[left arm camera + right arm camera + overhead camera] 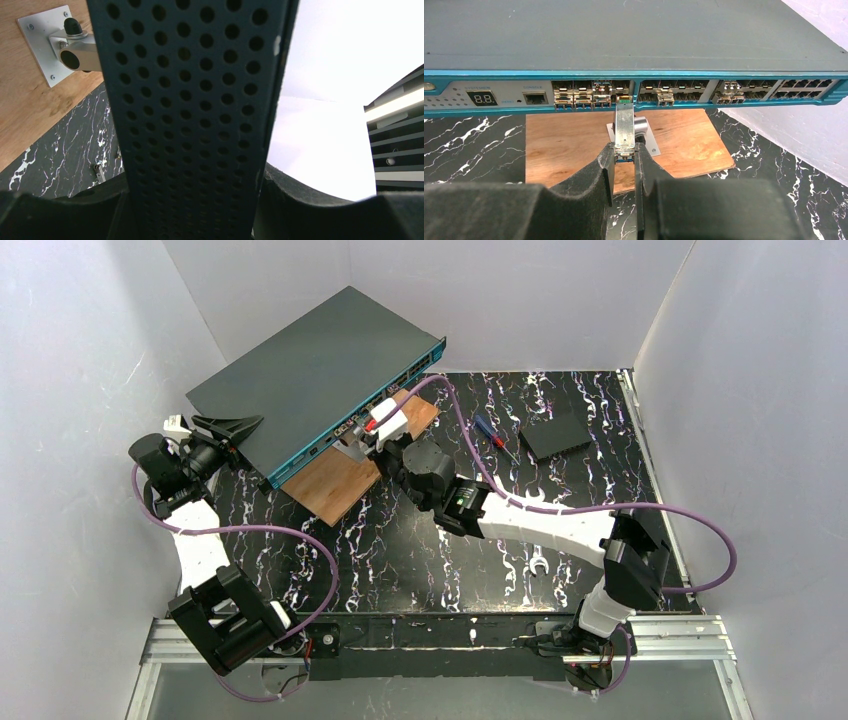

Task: Insert the plug into the switch port
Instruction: Insert the connector into the switch port.

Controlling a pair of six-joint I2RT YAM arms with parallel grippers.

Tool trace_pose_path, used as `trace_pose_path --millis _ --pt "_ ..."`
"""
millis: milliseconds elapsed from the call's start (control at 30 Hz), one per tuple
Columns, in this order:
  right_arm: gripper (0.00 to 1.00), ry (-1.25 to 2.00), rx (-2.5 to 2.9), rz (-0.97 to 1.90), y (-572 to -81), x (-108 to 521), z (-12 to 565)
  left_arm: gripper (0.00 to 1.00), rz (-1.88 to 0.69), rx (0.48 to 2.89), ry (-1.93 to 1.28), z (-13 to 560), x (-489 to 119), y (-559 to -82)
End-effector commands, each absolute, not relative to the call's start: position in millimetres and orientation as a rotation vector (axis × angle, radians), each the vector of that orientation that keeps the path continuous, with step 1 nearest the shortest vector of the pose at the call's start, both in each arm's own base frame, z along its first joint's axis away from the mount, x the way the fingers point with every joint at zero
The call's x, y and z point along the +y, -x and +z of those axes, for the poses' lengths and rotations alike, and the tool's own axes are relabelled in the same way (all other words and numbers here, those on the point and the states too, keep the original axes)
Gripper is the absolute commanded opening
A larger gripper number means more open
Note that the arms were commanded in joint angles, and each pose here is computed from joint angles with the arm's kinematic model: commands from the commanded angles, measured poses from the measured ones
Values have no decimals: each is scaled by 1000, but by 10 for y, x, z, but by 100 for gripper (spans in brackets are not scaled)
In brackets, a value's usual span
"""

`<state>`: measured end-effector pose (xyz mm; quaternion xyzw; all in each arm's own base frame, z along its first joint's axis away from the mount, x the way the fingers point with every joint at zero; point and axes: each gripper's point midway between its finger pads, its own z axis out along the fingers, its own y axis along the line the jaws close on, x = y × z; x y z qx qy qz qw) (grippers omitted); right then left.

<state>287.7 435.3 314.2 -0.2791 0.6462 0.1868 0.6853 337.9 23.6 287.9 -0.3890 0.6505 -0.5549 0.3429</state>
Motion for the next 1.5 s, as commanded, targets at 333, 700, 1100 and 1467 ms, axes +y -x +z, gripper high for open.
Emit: trace_pose_path --millis 333,700,1100,1467 --pt "1 597 1399 466 -2879 4443 3407 0 -1472 1773 1016 2626 109 -3314" --pt "1 609 1412 457 -2886 4456 3365 0 -1471 1772 1015 2632 109 -3311" --pt "1 600 1399 492 -2894 4534 3495 0 -1473 1774 1010 2634 104 -3311" --pt "1 560 1401 597 -2841 4557 3572 0 -1472 1773 1013 2628 107 -3309"
